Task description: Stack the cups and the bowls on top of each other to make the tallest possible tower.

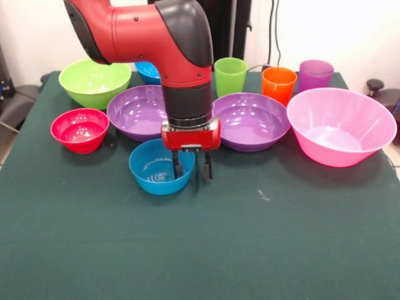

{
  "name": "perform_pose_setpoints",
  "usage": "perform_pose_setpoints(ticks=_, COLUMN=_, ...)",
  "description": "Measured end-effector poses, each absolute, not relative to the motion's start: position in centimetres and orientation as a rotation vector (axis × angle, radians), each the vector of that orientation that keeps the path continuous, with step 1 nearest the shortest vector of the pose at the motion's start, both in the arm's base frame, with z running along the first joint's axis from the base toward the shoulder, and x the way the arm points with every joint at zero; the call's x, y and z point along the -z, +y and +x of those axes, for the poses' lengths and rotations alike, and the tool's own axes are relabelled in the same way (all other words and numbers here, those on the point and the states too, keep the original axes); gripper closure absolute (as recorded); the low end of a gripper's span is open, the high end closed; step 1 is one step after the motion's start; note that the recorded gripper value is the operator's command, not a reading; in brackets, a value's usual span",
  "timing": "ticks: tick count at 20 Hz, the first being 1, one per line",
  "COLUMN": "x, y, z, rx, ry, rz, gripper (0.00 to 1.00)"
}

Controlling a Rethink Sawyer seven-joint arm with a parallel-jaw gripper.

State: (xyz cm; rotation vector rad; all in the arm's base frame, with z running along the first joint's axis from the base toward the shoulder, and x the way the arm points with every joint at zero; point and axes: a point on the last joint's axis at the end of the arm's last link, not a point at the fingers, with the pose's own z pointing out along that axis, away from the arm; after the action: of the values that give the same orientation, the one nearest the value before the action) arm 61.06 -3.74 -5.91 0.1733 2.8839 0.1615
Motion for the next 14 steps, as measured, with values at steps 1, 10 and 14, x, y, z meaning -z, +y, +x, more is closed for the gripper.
perform_pose_setpoints(ticks=1, x=5.9, y=-3.6, z=61.0, rx=-0.164, ry=2.885, rz=0.176, gripper=0.0)
perform_pose_setpoints(ticks=10, x=5.8, y=-2.3, z=61.1, rx=-0.183, ry=2.895, rz=0.204, gripper=0.0)
perform_pose_setpoints(ticks=14, x=5.8, y=-1.3, z=61.1, rx=-0.197, ry=2.894, rz=0.221, gripper=0.0)
